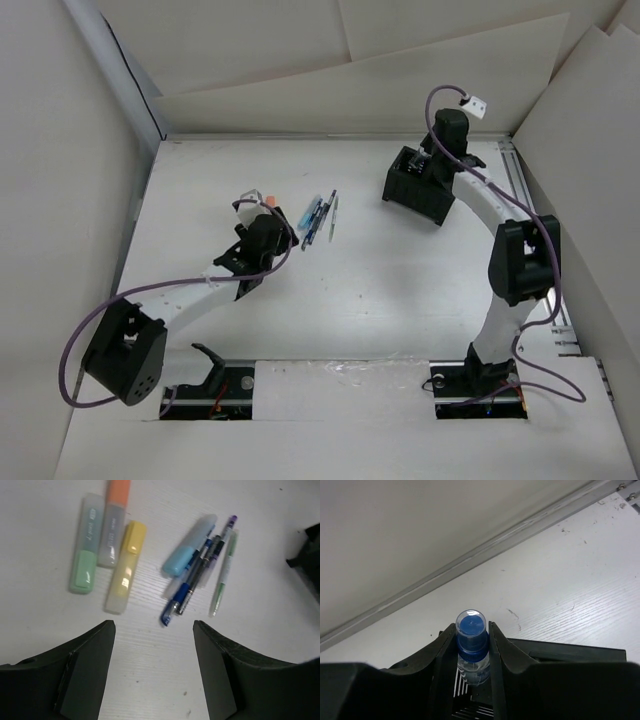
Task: Sort the stationery into containers
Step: Place the stationery in the storage box, then pick up the pen from the center of the board.
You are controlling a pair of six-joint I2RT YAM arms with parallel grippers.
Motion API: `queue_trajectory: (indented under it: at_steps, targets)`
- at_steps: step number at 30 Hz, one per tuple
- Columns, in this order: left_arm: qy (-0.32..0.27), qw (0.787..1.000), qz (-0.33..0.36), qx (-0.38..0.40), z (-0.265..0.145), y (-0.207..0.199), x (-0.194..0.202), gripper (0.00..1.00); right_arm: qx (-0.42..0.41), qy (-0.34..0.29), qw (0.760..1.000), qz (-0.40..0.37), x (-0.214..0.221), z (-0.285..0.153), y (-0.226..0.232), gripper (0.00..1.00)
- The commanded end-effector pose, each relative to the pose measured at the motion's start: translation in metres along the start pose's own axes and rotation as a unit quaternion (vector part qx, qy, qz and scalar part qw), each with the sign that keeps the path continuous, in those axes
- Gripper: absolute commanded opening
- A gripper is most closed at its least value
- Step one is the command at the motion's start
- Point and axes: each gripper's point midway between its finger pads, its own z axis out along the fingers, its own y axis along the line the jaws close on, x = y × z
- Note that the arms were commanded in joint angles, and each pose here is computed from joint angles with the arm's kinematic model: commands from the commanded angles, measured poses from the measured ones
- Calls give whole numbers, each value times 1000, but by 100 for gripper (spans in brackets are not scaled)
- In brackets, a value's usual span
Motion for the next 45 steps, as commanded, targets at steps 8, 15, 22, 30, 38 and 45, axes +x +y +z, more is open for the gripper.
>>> queue_trajectory:
  at_steps: [8,15,22,30,38,45]
  targets:
    - [-30,987,0,-159,33,45,-19,59,-3,-29,999,-19,6,-10,27,37]
    - [-32,983,-15,-179,42,59,-31,48,-59,-58,997,5,-41,-55,48,73]
    - [4,983,7,-182,56,77,-28,38,-109,-45,993,30,-49,-111,53,71]
    - [37,986,36,-157,77,66,-16,38,-147,8,989,19,-3,-133,60,53]
    - [45,978,53,-195,94,75,-11,38,-171,43,984,-2,36,-145,83,52]
    - [67,971,63,-218,98,88,5,31,-182,38,983,0,33,-156,90,52]
